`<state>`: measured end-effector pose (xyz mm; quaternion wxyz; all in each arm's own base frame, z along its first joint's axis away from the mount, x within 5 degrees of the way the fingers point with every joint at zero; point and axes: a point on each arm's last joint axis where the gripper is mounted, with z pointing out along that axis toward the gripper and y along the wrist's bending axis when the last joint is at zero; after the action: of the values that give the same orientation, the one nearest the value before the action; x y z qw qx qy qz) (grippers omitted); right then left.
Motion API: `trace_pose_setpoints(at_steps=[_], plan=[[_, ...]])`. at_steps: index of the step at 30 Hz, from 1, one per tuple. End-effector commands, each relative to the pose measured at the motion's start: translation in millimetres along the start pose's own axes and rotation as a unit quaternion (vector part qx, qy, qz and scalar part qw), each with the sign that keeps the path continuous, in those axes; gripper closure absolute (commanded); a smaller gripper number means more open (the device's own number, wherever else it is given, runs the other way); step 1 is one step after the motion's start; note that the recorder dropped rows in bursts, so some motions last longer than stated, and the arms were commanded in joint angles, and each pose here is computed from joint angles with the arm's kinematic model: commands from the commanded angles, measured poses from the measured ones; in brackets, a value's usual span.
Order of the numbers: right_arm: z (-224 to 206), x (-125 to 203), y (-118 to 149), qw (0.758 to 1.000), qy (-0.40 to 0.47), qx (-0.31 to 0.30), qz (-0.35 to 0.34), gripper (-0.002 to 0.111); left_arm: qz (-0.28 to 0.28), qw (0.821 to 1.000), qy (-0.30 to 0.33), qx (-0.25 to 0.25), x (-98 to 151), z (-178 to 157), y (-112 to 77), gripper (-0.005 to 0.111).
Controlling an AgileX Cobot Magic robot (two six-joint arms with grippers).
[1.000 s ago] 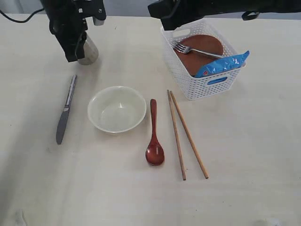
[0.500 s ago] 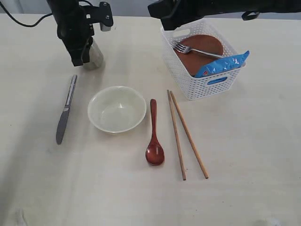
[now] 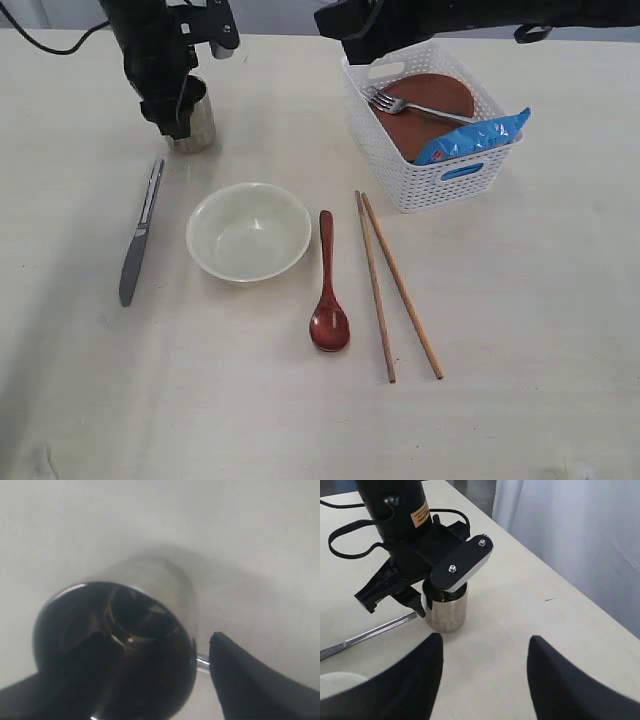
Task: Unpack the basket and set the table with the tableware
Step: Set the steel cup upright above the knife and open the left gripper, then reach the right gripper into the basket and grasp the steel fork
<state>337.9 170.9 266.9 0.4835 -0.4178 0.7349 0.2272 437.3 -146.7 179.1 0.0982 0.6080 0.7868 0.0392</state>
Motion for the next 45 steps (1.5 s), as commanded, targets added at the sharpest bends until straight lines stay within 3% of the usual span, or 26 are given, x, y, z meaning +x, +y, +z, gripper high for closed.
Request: trace_pose_setpoints(at_steps=[1, 11, 21, 26, 30, 34, 40, 45], plan=[[-4, -3, -1, 1.000, -0.005, 0.003, -0.001, 0.059, -0.030, 0.999, 0.014, -0.025, 0, -12, 7.5, 0.041], [-12, -10, 0, 1.000, -0.003, 0.016, 0.000, 0.059, -0.066, 0.998, -0.014, 0.005, -12, -48, 13.0, 0.042], [-20, -4, -17, 0.992, 0.052, 0.118, 0.002, 0.059, -0.044, 0.993, -0.110, 0.023, -31, -69, 14.0, 0.042], [-28, -5, -21, 0.990, 0.054, 0.131, 0.006, 0.059, 0.010, 0.979, -0.196, 0.056, -46, -77, 7.5, 0.042], [-49, 2, -46, 0.982, 0.048, 0.172, 0.059, 0.059, 0.056, 0.965, -0.247, 0.067, -56, -82, 2.3, 0.042], [-73, 17, -75, 0.972, 0.052, 0.201, 0.111, 0.059, 0.098, 0.957, -0.271, 0.018, -74, -82, -0.8, 0.042], [-89, 27, -88, 0.968, 0.053, 0.200, 0.139, 0.059, 0.178, 0.946, -0.269, -0.036, -116, -84, -29.1, 0.042], [-88, 28, -87, 0.970, 0.057, 0.193, 0.136, 0.059, 0.220, 0.936, -0.272, -0.033, -146, -86, -60.7, 0.042]])
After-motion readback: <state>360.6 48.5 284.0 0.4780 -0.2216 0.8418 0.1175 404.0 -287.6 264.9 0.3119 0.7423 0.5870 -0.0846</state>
